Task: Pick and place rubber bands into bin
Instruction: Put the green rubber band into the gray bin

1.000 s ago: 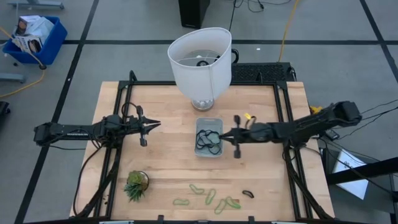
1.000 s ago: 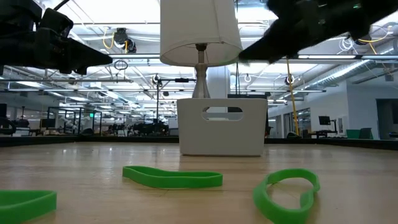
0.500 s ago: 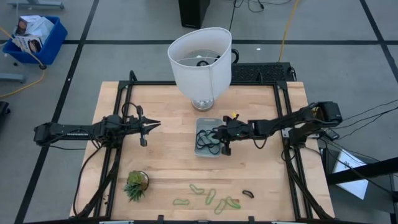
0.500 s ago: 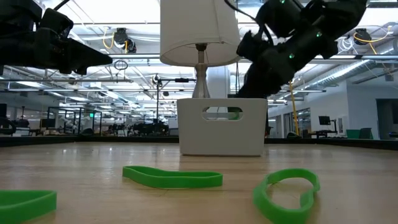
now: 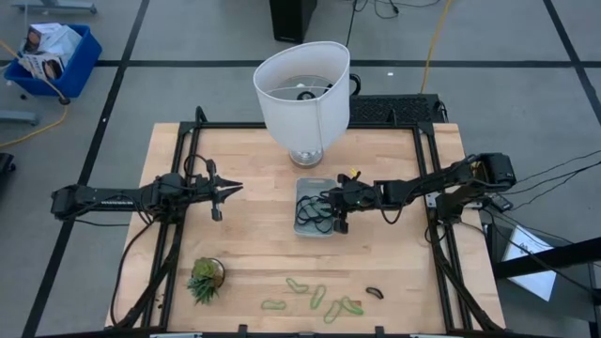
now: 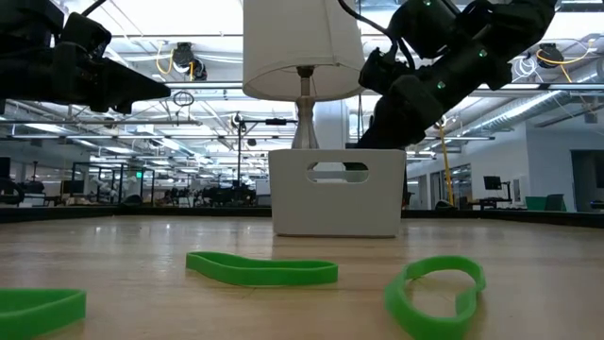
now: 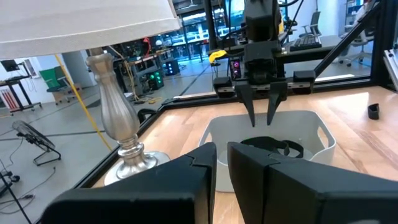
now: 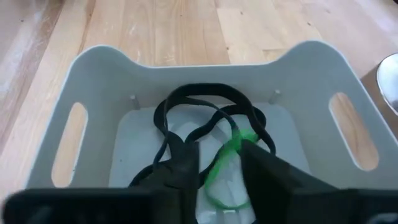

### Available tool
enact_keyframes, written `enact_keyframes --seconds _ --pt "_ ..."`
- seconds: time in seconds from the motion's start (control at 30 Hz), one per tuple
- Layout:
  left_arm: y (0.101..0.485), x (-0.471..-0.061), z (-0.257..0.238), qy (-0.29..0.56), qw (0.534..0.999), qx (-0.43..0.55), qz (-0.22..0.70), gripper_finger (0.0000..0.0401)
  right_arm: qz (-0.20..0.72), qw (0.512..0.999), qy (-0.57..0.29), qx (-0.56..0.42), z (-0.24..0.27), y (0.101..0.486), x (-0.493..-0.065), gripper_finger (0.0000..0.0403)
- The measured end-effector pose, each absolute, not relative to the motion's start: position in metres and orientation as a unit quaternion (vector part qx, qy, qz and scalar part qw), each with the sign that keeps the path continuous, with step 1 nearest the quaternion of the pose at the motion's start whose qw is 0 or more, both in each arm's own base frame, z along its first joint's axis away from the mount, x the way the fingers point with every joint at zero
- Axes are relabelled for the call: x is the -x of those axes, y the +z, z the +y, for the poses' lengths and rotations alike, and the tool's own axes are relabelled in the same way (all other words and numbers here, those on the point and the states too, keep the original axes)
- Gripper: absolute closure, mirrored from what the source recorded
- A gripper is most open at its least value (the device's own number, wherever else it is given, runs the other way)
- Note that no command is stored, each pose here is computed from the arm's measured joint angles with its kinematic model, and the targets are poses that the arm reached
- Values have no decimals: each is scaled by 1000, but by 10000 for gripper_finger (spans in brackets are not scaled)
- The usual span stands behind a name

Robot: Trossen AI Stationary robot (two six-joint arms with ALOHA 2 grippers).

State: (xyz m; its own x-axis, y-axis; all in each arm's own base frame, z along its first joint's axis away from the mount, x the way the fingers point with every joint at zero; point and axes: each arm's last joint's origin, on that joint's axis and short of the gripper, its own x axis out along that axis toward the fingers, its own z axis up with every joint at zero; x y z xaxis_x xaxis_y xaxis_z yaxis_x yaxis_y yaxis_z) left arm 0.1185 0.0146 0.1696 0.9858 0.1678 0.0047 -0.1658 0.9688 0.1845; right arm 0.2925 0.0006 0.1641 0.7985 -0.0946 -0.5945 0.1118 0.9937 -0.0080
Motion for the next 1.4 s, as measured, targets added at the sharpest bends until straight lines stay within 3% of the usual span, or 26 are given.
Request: enact_keyframes --seconds 0.17,0.37,0.5,0.67,0.73,1.03,1.4 --pt "170 -119 15 84 992 -93 5 352 312 948 -61 -22 0 164 -292 220" --pt "170 -119 15 84 992 -93 5 352 310 948 -68 -8 -2 166 -292 206" --pt "169 -119 15 83 992 -93 6 352 282 958 -43 16 0 182 -288 249" --pt "168 -119 15 83 992 -92 15 352 209 976 32 46 5 221 -273 367" --pt "168 -119 15 83 992 -92 16 352 173 982 56 59 4 237 -262 392" --pt "167 -119 15 83 992 -90 17 352 49 993 75 75 -4 274 -199 400" --pt "167 -119 15 83 992 -88 18 352 -30 998 59 -5 2 213 -147 402"
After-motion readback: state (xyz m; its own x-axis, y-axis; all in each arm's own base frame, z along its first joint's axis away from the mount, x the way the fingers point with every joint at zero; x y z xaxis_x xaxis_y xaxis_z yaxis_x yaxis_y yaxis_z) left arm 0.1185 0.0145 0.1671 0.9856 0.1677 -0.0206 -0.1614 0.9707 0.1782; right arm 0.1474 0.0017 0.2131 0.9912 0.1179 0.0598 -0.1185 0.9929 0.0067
